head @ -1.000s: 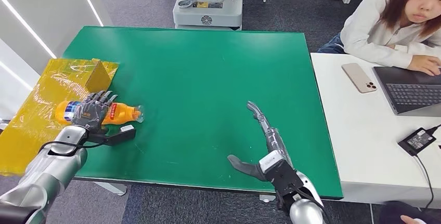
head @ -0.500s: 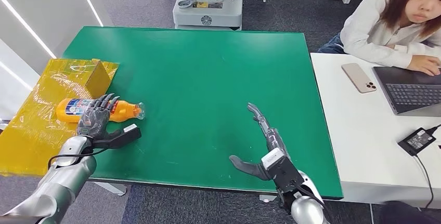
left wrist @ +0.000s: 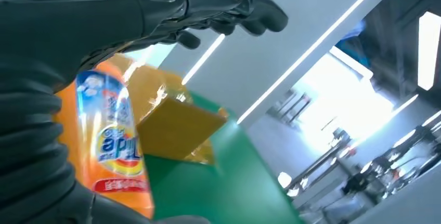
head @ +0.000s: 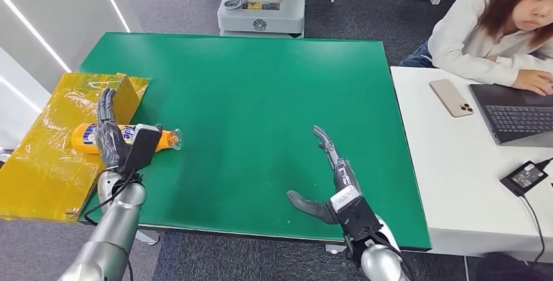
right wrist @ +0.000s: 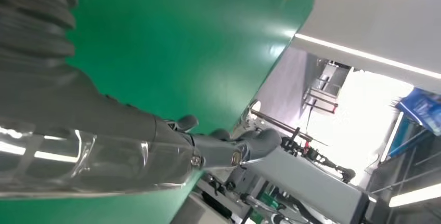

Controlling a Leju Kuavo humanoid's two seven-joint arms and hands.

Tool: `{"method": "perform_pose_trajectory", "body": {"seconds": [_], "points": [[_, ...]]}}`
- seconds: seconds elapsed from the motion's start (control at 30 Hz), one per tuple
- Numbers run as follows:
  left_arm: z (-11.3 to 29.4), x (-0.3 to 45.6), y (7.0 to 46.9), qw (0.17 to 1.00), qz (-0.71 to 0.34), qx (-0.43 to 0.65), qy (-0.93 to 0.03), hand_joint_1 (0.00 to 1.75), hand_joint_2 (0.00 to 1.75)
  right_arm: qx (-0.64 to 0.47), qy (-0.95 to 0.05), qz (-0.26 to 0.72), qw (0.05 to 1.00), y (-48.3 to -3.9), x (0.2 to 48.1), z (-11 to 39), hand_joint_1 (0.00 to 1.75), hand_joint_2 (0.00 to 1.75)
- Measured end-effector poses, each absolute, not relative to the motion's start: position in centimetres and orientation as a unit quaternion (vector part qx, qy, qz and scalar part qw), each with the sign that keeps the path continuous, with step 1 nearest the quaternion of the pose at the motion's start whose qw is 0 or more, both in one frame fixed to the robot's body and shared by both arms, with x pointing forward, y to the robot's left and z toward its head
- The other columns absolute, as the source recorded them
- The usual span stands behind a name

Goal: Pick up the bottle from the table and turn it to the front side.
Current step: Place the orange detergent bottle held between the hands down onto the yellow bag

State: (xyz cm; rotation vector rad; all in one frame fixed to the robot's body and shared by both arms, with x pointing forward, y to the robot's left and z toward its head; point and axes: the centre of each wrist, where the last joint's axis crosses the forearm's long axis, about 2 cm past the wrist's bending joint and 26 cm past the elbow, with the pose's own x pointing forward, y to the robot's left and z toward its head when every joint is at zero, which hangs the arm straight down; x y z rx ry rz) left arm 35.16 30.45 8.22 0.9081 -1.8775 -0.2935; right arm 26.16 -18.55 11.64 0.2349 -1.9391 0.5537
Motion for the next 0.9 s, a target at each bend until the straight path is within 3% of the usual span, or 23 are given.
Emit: {"method": "perform_pose_trajectory", "body": {"seconds": [0.13, 0.47, 0.9], "points": [[8.9, 33.2, 26.7, 0.478, -0.097, 0.343, -0.803, 0.0, 1.75, 0.109, -0.822, 0.212, 0.518, -17.9, 25.8, 11.6, 0.0, 1.75], [11.9, 29.1, 20.2, 0.466, -0.054, 0.131, -0.873, 0.0, 1.75, 0.107, -0.857, 0.166, 0.476, -17.6, 24.5, 13.2, 0.0, 1.75], [13.6, 26.6, 17.2, 0.45, -0.044, 0.029, -0.891, 0.0, 1.75, 0.055, -0.884, 0.095, 0.453, -20.3, 22.7, 15.0, 0.0, 1.75]]}}
